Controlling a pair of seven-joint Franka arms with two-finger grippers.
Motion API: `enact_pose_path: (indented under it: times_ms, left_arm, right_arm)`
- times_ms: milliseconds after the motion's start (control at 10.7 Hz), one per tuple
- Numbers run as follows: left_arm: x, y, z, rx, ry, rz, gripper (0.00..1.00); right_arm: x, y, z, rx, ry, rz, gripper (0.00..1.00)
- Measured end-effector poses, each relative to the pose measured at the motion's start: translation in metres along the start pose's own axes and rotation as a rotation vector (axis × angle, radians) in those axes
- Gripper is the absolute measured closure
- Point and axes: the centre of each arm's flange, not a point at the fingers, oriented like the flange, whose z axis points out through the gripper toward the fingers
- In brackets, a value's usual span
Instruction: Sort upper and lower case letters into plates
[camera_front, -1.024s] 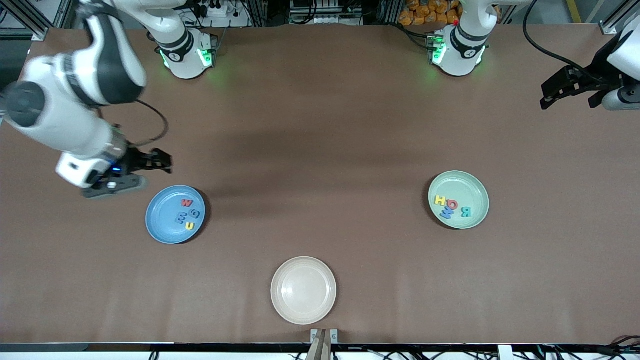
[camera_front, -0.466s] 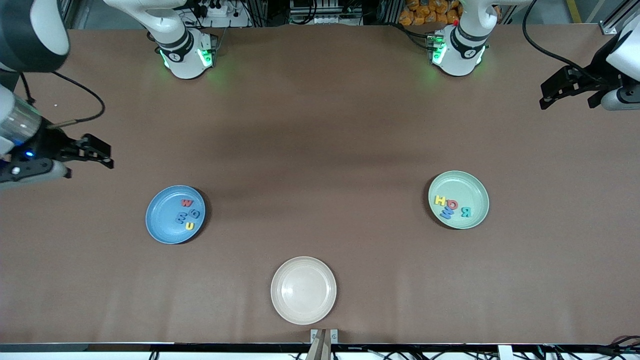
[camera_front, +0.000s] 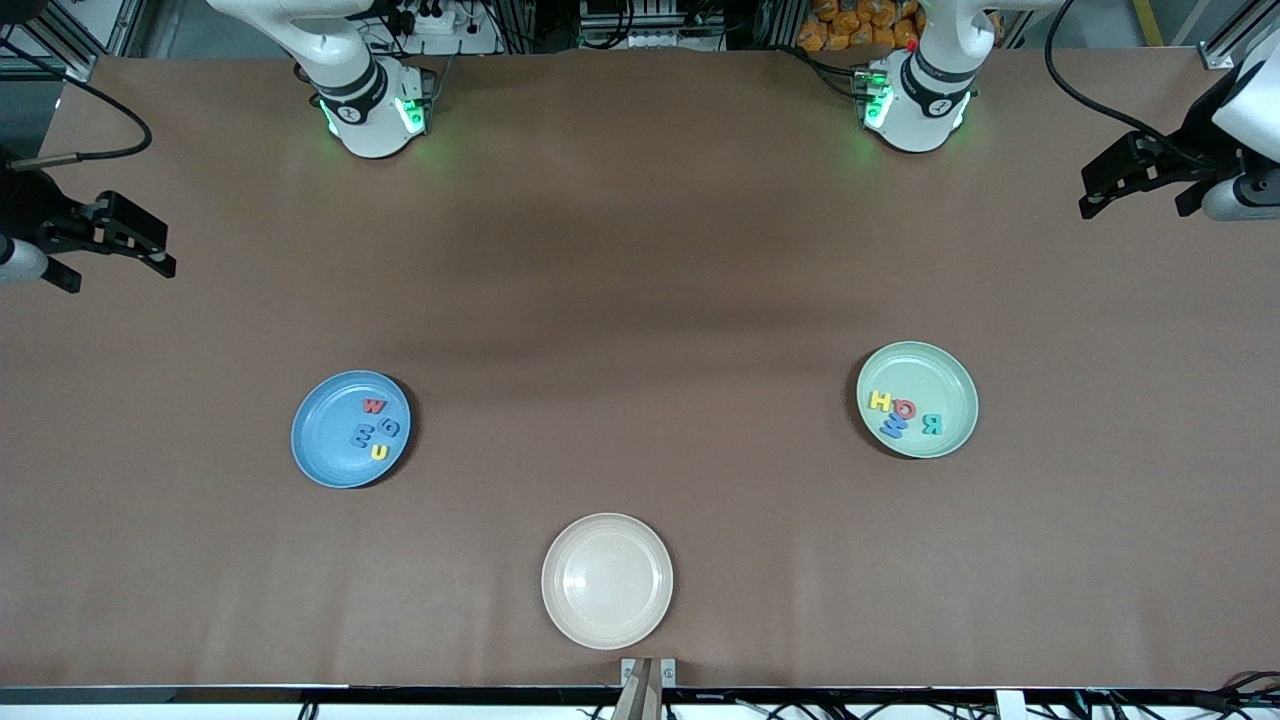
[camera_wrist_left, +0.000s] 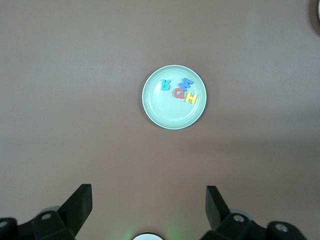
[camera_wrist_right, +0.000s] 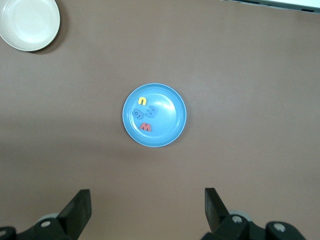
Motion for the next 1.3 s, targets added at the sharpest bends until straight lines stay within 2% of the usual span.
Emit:
enact_pose_path:
  times_ms: [1304]
  left_arm:
    - [-0.0008, 0.0071, 0.0001, 0.001, 0.0, 0.013, 0.0]
  right_arm:
    - [-0.0017, 0.0, 0.004, 0.003, -0.027, 0.037, 0.0]
